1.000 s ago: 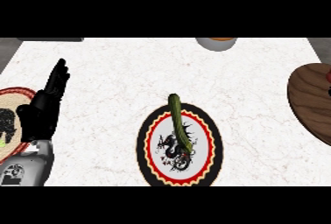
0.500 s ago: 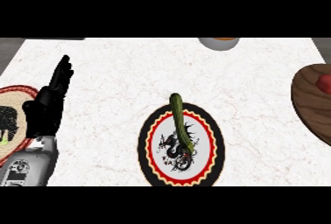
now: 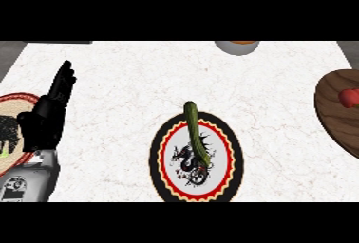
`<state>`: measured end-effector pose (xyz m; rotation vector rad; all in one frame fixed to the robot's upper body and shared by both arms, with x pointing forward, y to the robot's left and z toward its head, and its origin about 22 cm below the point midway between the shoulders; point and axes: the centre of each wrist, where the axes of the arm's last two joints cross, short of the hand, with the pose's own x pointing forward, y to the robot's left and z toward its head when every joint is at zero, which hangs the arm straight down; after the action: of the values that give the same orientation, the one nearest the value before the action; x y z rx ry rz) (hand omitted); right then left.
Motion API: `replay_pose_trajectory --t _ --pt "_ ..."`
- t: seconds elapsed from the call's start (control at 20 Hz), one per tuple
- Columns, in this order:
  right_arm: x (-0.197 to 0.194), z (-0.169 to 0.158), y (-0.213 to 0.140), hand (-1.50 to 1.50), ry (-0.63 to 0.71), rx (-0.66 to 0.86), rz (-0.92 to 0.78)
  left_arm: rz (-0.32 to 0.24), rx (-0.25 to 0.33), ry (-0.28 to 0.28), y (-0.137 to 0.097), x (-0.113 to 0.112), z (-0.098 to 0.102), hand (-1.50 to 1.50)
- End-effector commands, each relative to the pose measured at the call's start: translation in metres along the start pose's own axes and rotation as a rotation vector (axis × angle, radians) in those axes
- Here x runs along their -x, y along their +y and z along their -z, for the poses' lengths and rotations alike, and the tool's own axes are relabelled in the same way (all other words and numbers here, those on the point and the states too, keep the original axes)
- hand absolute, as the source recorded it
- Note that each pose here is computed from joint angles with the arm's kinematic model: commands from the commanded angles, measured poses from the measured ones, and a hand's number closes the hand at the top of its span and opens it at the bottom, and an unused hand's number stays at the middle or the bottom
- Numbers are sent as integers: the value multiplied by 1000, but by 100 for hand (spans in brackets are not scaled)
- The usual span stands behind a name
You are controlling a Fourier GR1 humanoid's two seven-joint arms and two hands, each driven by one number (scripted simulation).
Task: Pick the bell pepper from the plate and place it in the bowl
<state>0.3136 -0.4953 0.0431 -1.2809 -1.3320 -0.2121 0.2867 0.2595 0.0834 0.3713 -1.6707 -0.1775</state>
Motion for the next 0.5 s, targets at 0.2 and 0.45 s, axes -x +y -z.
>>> replay_pose_trajectory --t 0.2,0.45 --pt "31 7 -45 -150 3 14 189 27 -23 12 -7 13 -5 0" --pt "61 -14 -70 -150 -2 -15 260 10 -32 36 12 5 -13 0"
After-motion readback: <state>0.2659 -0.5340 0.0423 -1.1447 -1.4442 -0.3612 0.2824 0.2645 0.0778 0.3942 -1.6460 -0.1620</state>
